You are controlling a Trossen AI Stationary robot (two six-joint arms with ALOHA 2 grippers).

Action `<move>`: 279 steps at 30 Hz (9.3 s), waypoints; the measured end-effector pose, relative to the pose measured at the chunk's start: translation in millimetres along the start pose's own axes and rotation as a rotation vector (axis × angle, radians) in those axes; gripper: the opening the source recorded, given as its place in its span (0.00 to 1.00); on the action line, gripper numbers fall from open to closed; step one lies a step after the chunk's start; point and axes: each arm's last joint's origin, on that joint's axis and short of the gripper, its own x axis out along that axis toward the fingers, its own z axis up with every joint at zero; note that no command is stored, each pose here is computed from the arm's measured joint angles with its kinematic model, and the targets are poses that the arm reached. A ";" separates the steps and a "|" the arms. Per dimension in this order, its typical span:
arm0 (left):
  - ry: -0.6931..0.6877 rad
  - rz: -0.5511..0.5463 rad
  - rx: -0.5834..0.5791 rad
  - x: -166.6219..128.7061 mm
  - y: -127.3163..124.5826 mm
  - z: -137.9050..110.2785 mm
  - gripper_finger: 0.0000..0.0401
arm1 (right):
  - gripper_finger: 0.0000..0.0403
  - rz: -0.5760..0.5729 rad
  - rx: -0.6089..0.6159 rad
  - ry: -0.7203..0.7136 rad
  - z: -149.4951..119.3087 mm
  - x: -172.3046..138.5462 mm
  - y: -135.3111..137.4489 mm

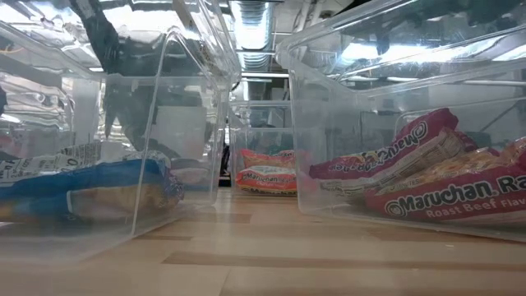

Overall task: Sort Maruchan noodles
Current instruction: Put the blue noodle pack into the bottom left transparent bin

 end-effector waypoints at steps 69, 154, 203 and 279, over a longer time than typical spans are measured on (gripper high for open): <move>0.387 -0.316 0.298 -113.5 56.3 -9.5 0.27 | 0.09 0.001 -0.001 0.001 -0.2 -0.1 0.2; 0.189 -0.477 0.024 -119.8 106.8 19.3 0.00 | 0.09 0.001 -0.002 0.003 -0.4 -0.1 0.2; 0.706 -0.275 0.228 -45.9 51.2 -34.6 0.68 | 0.09 0.001 -0.002 0.003 -0.3 -0.2 0.1; -0.078 -1.361 0.370 -240.2 0.5 2.0 0.33 | 0.09 0.000 -0.013 0.020 -2.2 -0.2 -0.1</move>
